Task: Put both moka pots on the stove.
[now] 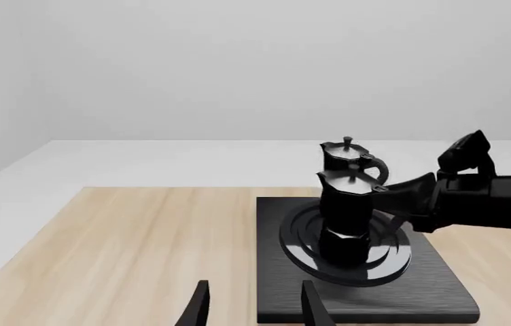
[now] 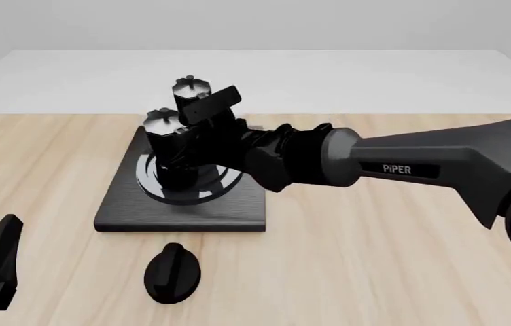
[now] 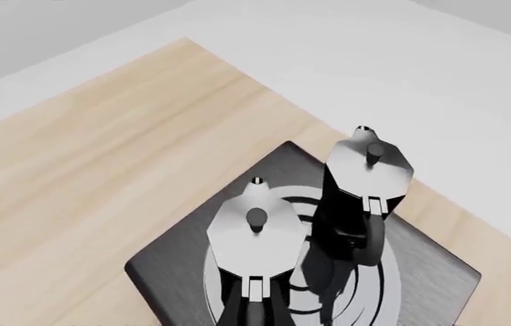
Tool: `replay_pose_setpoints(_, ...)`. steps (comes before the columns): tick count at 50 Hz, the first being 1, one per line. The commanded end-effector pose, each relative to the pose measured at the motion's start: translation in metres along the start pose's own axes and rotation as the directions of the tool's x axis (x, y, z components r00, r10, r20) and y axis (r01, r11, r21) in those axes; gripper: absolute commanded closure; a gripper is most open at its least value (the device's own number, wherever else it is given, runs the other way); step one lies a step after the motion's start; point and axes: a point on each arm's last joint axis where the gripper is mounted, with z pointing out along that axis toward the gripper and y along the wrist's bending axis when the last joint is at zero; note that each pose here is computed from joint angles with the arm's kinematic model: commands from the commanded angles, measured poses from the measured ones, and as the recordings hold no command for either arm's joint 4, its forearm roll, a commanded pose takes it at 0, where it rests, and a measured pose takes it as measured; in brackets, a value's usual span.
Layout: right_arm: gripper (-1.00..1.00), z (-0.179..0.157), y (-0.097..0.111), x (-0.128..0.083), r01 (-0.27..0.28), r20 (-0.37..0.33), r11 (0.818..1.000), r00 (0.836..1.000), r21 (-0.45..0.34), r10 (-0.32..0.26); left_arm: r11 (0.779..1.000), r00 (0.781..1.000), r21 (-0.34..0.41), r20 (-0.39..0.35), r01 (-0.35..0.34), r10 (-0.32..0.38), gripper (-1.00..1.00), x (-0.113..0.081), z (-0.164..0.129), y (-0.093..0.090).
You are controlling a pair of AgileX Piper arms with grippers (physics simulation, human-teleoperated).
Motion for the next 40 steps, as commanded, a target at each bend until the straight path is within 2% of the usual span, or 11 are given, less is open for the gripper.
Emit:
replay_pose_setpoints(1, 1.00, 0.001, 0.002, 0.005, -0.065, -0.008, 0.998, 0.998, 0.002, 0.065, 1.000, 1.000, 0.000, 0.000, 0.000, 0.000, -1.00, 0.000, 0.000, 0.000)
replay_pose_setpoints(6, 1.00, 0.002, 0.002, 0.007, -0.073, -0.013, 0.997, 0.997, 0.003, 0.073, 1.000, 1.000, 0.000, 0.000, 0.000, 0.000, -1.00, 0.000, 0.000, 0.000)
replay_pose_setpoints(7, -1.00, 0.002, 0.000, 0.007, -0.072, -0.014, 0.997, 0.997, 0.006, 0.072, 1.000, 1.000, 0.000, 0.000, 0.000, 0.000, -1.00, 0.000, 0.000, 0.000)
replay_pose_setpoints(17, -1.00, 0.003, -0.001, 0.008, -0.087, -0.015, 0.996, 0.996, 0.009, 0.088, 1.000, 1.000, 0.000, 0.000, 0.000, 0.000, -1.00, 0.000, 0.000, 0.000)
replay_pose_setpoints(18, -1.00, 0.003, -0.002, 0.008, -0.102, -0.016, 0.995, 0.995, 0.011, 0.103, 1.000, 1.000, 0.000, 0.000, 0.000, 0.000, -1.00, 0.000, 0.000, 0.000)
replay_pose_setpoints(22, -1.00, 0.002, 0.002, 0.008, -0.091, -0.016, 0.996, 0.996, 0.003, 0.091, 1.000, 1.000, 0.000, 0.000, 0.000, 0.000, -1.00, 0.000, 0.000, 0.000)
replay_pose_setpoints(24, -1.00, 0.002, -0.002, 0.008, -0.107, -0.015, 0.994, 0.994, 0.010, 0.107, 1.000, 1.000, 0.000, 0.000, 0.000, 0.000, -1.00, 0.000, 0.000, 0.000)
replay_pose_setpoints(31, -1.00, -0.001, -0.002, 0.008, -0.106, -0.017, 0.994, 0.994, 0.011, 0.107, 1.000, 1.000, 0.000, 0.000, 0.000, 0.000, -1.00, 0.000, 0.000, 0.000)
replay_pose_setpoints(40, -1.00, -0.024, -0.008, 0.011, -0.122, -0.007, 0.992, 0.992, 0.023, 0.122, 1.000, 1.000, 0.000, 0.000, 0.000, 0.000, -1.00, 0.000, 0.000, 0.000)
